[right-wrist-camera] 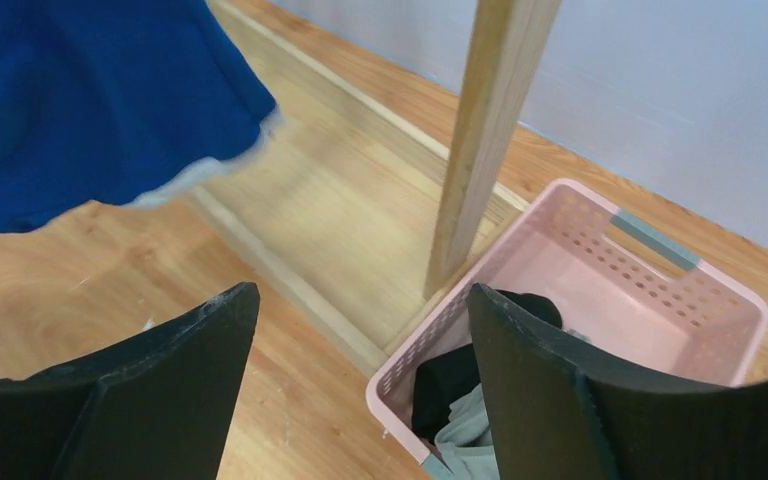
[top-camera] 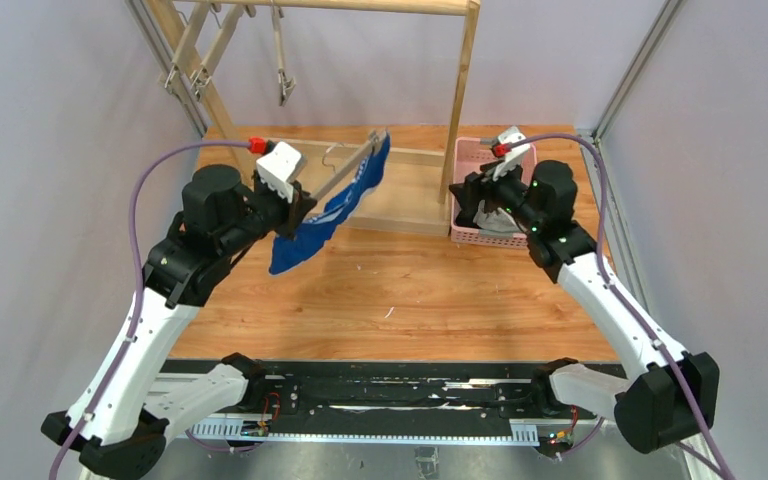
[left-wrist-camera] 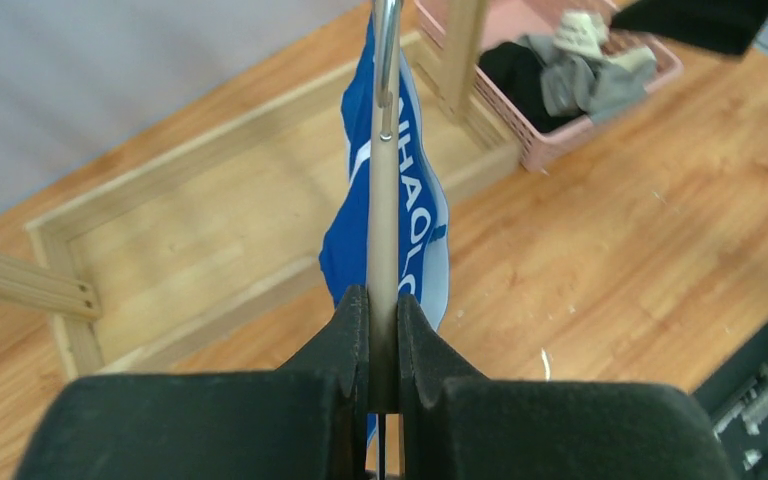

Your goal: Remove the underwear clipped to the hanger

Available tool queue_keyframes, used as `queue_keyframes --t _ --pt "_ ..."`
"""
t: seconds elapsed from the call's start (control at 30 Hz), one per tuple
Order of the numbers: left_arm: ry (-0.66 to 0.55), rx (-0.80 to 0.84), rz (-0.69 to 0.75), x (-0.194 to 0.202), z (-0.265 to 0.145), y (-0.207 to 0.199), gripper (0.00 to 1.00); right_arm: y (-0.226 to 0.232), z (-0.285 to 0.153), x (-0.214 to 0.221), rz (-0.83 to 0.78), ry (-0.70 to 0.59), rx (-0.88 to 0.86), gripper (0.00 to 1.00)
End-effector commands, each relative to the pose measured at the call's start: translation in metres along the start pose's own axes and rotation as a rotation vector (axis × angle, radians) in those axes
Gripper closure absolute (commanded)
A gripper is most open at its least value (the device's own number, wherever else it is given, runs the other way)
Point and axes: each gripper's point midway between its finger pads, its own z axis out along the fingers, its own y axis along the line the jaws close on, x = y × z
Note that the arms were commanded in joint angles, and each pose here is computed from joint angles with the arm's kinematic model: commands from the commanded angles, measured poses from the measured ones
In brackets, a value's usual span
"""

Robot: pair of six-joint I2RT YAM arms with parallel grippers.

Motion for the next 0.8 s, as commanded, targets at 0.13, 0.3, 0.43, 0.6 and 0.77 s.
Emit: queue_keyframes --t 0.13,0.3,0.43,0.6,0.77 --pt "0.0 0.341 0.077 0.025 -0.019 -0.059 1.0 0.077 -0.056 -0.017 -0.041 -0.089 -0.608 0.22" --pt "-0.006 0.455 0.069 0.031 -0.019 -0.078 1.0 0.111 -0.085 -0.039 -0.038 -0.132 -0.878 0.27" --pt "-0.014 0.545 0.059 0.031 -0.022 -0.093 1.0 0.117 -0.098 -0.05 -0.056 -0.151 -0.929 0.28" --pt "-0.033 0.623 0.058 0.03 -0.031 -0.105 1.0 0.12 -0.108 -0.059 -0.104 -0.181 -0.92 0.27" --pt "-0.06 0.665 0.049 0.026 -0.038 -0.112 1.0 0.12 -0.108 -0.06 -0.1 -0.178 -0.928 0.27"
